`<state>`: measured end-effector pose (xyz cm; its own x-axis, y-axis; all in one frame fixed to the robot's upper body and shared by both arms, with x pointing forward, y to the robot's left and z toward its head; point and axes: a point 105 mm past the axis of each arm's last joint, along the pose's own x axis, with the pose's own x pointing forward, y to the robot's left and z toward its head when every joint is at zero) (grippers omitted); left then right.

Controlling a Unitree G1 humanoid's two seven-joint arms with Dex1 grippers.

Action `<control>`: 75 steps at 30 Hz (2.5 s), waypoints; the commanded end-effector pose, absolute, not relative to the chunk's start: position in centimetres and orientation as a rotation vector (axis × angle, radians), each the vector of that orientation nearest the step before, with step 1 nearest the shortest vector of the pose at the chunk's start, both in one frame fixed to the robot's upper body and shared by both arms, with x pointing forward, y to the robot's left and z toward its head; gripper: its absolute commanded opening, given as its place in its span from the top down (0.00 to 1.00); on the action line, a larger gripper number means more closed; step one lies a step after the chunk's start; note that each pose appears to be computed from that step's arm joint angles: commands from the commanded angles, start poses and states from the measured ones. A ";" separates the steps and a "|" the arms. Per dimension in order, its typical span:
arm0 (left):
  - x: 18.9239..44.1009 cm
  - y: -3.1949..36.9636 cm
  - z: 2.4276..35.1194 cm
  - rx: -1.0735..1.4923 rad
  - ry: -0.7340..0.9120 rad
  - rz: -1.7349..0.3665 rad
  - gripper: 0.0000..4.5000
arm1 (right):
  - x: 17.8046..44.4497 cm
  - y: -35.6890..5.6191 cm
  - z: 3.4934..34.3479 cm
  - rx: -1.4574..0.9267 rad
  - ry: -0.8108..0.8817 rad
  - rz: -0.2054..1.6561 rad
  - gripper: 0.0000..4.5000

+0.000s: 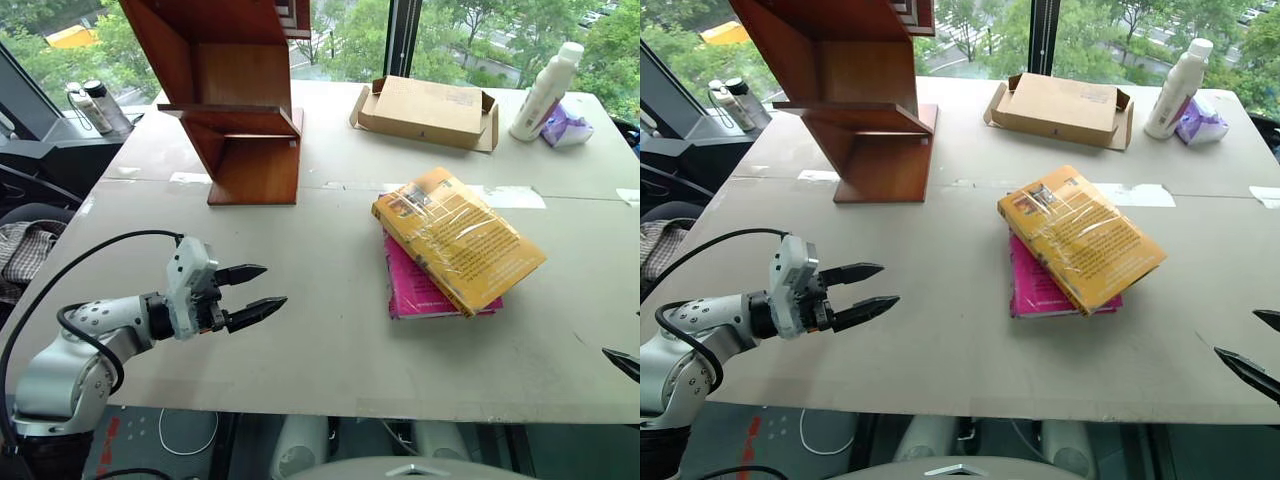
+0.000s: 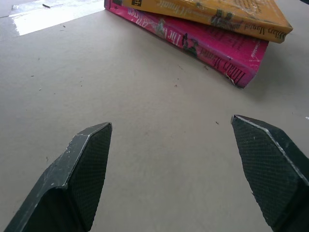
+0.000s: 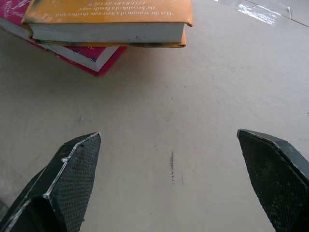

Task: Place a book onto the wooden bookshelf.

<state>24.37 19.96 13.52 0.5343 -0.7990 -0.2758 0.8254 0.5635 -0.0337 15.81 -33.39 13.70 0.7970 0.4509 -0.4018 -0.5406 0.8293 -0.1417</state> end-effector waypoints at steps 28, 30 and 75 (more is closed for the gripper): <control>23.1 13.8 18.5 0.172 0.034 -1.239 0.09 | 34.8 -27.1 17.8 -0.669 0.490 0.282 0.98; 23.0 13.8 18.4 0.172 0.036 -1.230 0.09 | 35.4 -25.7 17.5 -0.679 0.485 0.358 0.98; 29.3 12.3 11.3 -0.702 0.733 -0.895 0.09 | 18.3 -24.9 22.1 -0.264 0.030 0.819 0.01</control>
